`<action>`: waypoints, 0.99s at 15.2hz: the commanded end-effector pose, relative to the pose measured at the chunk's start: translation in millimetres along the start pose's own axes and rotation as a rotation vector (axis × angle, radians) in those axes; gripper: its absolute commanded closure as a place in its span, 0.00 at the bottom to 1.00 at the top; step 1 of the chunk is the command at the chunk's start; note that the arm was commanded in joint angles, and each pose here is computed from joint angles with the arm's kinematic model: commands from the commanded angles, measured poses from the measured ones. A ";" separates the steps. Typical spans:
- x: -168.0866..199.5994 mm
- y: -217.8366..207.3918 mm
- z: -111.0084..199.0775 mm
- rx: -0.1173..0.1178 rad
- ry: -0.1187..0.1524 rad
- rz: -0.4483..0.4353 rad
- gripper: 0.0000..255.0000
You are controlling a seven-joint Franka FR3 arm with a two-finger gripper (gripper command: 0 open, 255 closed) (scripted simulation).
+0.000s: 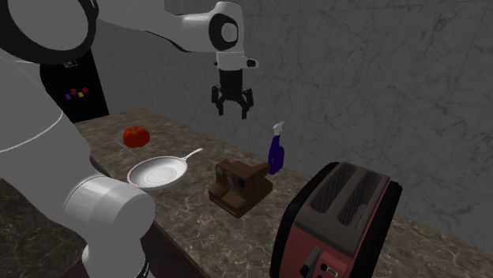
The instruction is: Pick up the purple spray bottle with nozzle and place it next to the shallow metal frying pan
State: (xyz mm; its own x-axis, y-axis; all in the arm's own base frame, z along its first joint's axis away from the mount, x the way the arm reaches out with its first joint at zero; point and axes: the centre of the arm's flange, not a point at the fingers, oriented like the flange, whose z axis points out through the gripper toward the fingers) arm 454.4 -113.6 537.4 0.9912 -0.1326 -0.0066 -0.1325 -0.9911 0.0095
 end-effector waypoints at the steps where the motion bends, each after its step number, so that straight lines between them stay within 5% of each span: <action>1: 26.6 7.2 13.0 0.000 0.005 0.017 0.00; 15: 179.4 84.6 69.5 0.004 0.039 0.135 0.00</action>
State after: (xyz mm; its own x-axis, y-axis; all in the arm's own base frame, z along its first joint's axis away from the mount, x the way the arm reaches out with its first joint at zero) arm 609.7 -214.7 472.5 0.9659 -0.2570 0.0300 -0.2573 -0.9663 0.0048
